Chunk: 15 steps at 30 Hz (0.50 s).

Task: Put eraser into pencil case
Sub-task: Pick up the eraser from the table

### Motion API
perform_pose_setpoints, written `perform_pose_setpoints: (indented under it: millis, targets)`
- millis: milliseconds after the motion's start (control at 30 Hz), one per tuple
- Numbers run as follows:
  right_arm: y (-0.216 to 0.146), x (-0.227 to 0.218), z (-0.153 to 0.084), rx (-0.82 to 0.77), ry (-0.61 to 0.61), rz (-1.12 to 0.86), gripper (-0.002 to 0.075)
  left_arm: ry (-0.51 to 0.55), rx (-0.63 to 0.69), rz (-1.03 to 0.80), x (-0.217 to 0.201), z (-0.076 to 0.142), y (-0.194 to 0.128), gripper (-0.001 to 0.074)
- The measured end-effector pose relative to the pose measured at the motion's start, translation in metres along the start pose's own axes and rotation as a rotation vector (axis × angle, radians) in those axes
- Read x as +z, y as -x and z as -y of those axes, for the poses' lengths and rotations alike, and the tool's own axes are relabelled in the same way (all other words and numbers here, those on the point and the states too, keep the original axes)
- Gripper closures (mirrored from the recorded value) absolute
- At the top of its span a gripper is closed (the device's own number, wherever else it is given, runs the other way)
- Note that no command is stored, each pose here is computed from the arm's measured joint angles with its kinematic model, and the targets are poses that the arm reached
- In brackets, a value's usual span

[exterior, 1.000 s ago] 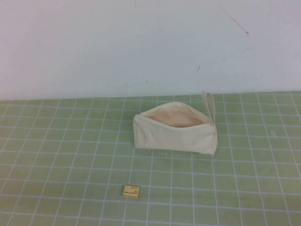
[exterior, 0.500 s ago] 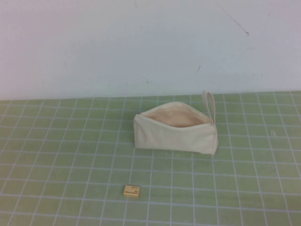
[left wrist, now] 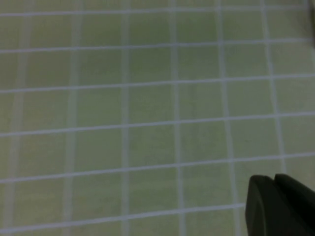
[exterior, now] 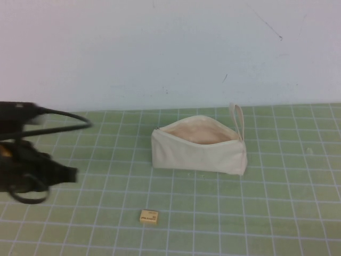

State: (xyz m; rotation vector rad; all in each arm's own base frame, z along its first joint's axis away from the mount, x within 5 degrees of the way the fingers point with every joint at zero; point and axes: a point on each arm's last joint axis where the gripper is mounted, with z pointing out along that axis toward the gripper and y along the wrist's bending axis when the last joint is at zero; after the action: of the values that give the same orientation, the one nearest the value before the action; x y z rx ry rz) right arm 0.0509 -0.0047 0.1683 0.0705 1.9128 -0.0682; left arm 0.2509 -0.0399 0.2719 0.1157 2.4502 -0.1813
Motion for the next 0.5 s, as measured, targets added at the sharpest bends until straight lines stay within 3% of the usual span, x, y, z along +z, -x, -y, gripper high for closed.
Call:
perform_pose_setpoints:
  millis: [333,400,500]
  targets:
    - [0.0,0.0,0.0,0.0,0.0,0.0,0.0726,-0.155,0.134,-0.195,0.063,0.084,-0.002,0.0721]
    - [0.0,0.0,0.0,0.0,0.0,0.0,0.0726,-0.164,0.148,-0.231,0.074,0.094,-0.002,0.0667]
    - [0.0,0.0,0.0,0.0,0.0,0.0,0.0726,-0.176,0.172,-0.278,0.086,0.109,-0.001,0.0527]
